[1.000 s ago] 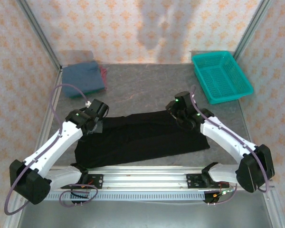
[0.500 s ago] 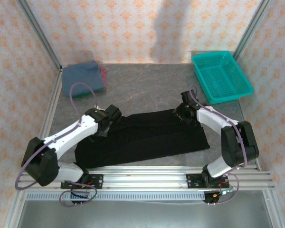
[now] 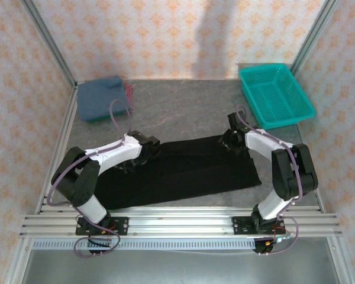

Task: Fold and stack the t-shirts

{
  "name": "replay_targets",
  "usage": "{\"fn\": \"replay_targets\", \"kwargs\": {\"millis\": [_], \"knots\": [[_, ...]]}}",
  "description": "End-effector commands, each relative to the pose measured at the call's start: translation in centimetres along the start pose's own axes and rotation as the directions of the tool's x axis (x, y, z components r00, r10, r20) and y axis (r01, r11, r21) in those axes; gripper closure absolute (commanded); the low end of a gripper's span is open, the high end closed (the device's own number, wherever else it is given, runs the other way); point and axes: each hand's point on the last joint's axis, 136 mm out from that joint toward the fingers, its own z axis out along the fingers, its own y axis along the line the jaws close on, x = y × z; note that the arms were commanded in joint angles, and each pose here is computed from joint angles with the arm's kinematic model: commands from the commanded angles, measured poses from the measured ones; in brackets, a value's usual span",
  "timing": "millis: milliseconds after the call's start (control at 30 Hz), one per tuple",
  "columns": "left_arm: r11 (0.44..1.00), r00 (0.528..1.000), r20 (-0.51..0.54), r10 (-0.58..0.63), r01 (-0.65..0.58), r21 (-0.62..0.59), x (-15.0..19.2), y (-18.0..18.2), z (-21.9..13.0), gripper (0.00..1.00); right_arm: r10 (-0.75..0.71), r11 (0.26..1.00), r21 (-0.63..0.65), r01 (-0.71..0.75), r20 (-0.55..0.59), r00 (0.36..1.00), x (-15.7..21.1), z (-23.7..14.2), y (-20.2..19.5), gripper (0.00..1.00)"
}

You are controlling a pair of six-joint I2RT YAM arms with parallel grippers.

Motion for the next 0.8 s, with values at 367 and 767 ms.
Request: {"fn": "replay_targets", "kwargs": {"millis": [367, 767], "knots": [[0.711, 0.790, 0.112, -0.603, 0.469, 0.523, -0.7, 5.4, -6.5, 0.12, -0.141, 0.990, -0.017, 0.141, 0.028, 0.990, -0.4, -4.2, 0.4, 0.57], [0.687, 0.949, -0.030, -0.313, 0.248, 0.683, -5.6, -5.2, -5.7, 0.30, -0.285, 0.952, -0.147, 0.269, -0.098, 0.954, 2.4, -5.5, 2.5, 0.54]]}}
